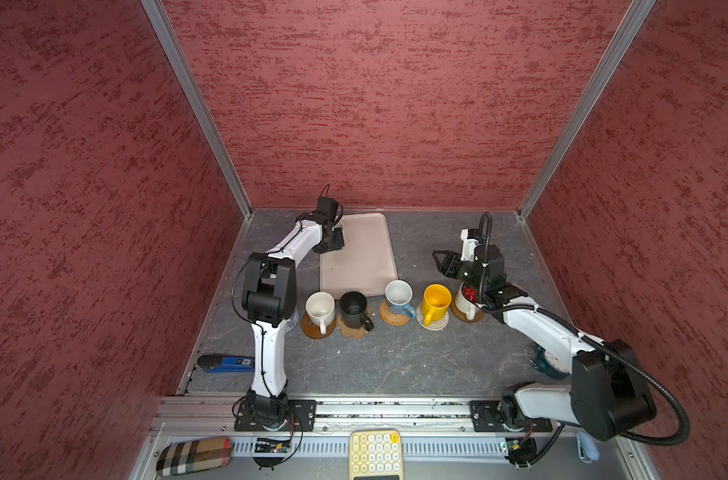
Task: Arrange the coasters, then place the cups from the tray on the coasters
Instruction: 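Close the left gripper on the white speckled mug's handle on the tray, then move the speckled mug across the tray toward the right gripper with the left gripper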
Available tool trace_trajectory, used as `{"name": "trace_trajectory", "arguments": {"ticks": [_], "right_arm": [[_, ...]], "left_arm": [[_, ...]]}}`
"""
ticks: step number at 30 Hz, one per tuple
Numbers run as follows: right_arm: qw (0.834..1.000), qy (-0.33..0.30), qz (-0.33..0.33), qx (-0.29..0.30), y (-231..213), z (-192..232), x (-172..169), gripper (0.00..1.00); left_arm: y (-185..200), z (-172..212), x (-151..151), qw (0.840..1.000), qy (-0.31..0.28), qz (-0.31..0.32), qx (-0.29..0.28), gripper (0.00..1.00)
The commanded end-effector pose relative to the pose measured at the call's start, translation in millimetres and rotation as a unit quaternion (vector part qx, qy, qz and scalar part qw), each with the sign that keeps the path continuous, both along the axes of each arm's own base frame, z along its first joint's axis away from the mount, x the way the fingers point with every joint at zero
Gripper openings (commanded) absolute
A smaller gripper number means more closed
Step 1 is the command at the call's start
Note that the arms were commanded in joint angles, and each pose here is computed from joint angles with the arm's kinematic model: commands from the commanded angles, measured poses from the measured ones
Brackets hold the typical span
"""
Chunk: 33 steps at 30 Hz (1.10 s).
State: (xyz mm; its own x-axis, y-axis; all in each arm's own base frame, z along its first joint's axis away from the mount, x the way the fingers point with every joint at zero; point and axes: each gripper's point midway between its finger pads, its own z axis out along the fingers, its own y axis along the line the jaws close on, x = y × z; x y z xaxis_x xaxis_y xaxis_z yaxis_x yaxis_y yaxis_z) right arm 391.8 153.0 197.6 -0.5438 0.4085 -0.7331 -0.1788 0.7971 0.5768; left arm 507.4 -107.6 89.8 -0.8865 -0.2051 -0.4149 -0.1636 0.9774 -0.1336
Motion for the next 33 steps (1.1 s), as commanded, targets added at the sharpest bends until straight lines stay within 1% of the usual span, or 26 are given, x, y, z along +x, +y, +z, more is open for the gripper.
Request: {"name": "trace_trajectory", "arguments": {"ticks": [1, 4, 12, 17, 22, 26, 33], "right_arm": [[1.000, -0.014, -0.008, 0.000, -3.6, 4.2, 3.6, 0.54], [1.000, -0.015, -0.009, -0.001, -4.2, 5.4, 2.9, 0.55], [1.000, -0.018, -0.009, 0.001, -4.4, 6.5, 1.1, 0.55], [1.000, -0.020, -0.007, 0.004, -3.8, 8.4, -0.2, 0.55], [1.000, -0.022, -0.006, 0.005, -3.8, 9.9, -1.0, 0.56], [1.000, -0.020, -0.006, 0.005, -3.9, 8.7, -1.4, 0.56], [1.000, -0.020, -0.008, 0.001, -5.1, 7.3, -1.3, 0.56]], "left_arm": [[-0.6, 0.0, 6.1, 1.000, -0.001, -0.004, 0.008, 0.35], [-0.4, 0.0, 9.0, 1.000, 0.001, -0.005, 0.012, 0.31], [-0.5, 4.2, 8.3, 1.000, 0.000, -0.006, 0.011, 0.24], [-5.3, 8.3, 5.8, 1.000, 0.000, -0.012, 0.006, 0.15], [-8.6, 7.1, 4.4, 1.000, 0.005, -0.018, 0.007, 0.10], [-10.0, 10.8, 3.4, 1.000, 0.004, -0.019, 0.005, 0.07], [-21.1, 29.5, 3.7, 1.000, -0.012, -0.021, -0.007, 0.07]]}}
